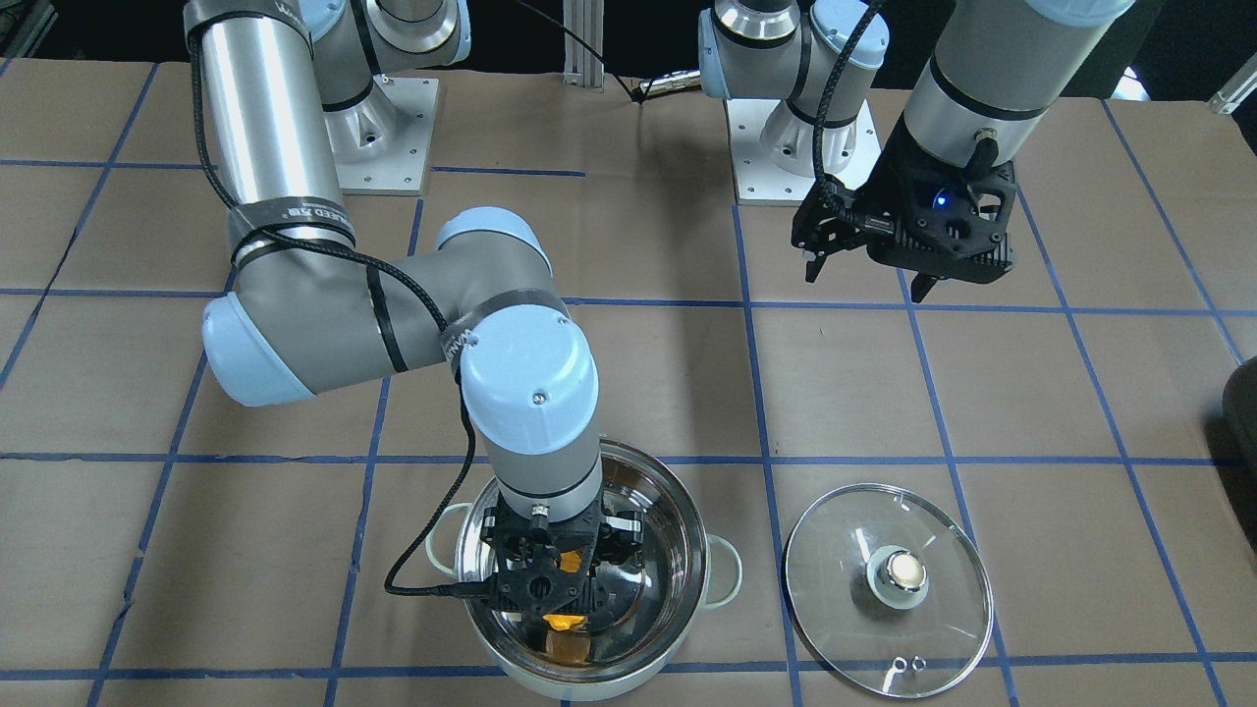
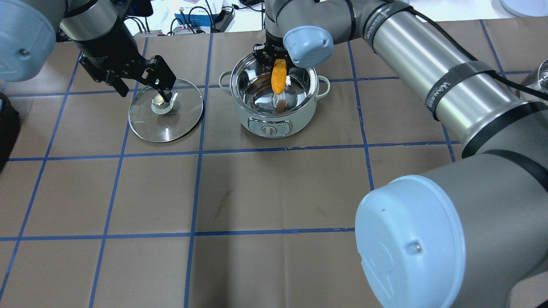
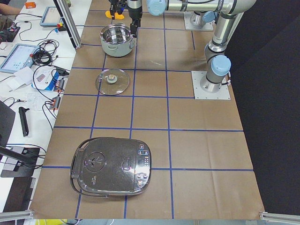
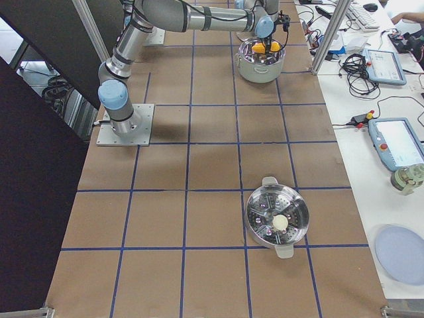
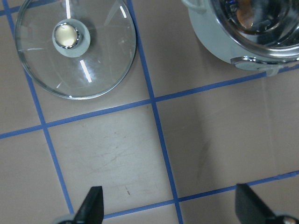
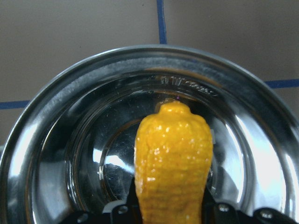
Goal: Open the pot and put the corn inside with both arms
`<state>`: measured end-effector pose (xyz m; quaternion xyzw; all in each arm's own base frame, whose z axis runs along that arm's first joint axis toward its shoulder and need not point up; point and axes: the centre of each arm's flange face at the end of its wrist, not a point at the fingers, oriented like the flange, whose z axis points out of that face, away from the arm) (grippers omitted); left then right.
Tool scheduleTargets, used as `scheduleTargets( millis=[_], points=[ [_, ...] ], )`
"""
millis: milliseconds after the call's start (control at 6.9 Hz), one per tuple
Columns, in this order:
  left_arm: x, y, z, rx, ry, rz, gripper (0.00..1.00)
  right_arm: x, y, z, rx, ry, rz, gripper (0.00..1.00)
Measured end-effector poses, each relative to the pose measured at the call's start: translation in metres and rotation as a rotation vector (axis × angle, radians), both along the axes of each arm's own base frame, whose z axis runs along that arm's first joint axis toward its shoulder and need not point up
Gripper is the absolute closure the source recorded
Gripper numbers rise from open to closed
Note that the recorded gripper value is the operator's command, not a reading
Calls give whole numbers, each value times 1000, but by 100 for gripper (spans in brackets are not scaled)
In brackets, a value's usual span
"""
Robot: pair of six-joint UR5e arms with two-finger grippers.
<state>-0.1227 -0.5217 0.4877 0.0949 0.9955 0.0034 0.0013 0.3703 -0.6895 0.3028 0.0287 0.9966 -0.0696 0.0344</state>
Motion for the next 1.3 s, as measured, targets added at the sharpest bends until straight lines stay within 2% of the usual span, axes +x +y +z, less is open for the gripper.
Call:
scheduleTargets(
  millis=[145, 290, 435, 725, 1014, 1304],
  points=[
    [1, 0, -1, 2, -13, 22, 0, 10, -2, -23, 6, 3, 10, 63],
    [2, -1, -2, 3, -17, 30, 0, 15, -3, -40, 15, 10, 23, 9],
    [3, -1, -2, 3, -17, 33, 0, 15, -3, -51, 22, 27, 38, 0],
    [4, -1, -3, 5, -16, 35, 0, 11, 1, -53, 21, 55, 50, 0],
    [5, -2, -3, 3, -12, 38, 0, 2, 19, 25, -20, 40, 58, 0],
    [6, -2, -3, 1, -11, 38, 0, -49, 63, 133, 24, 53, 31, 0]
  ],
)
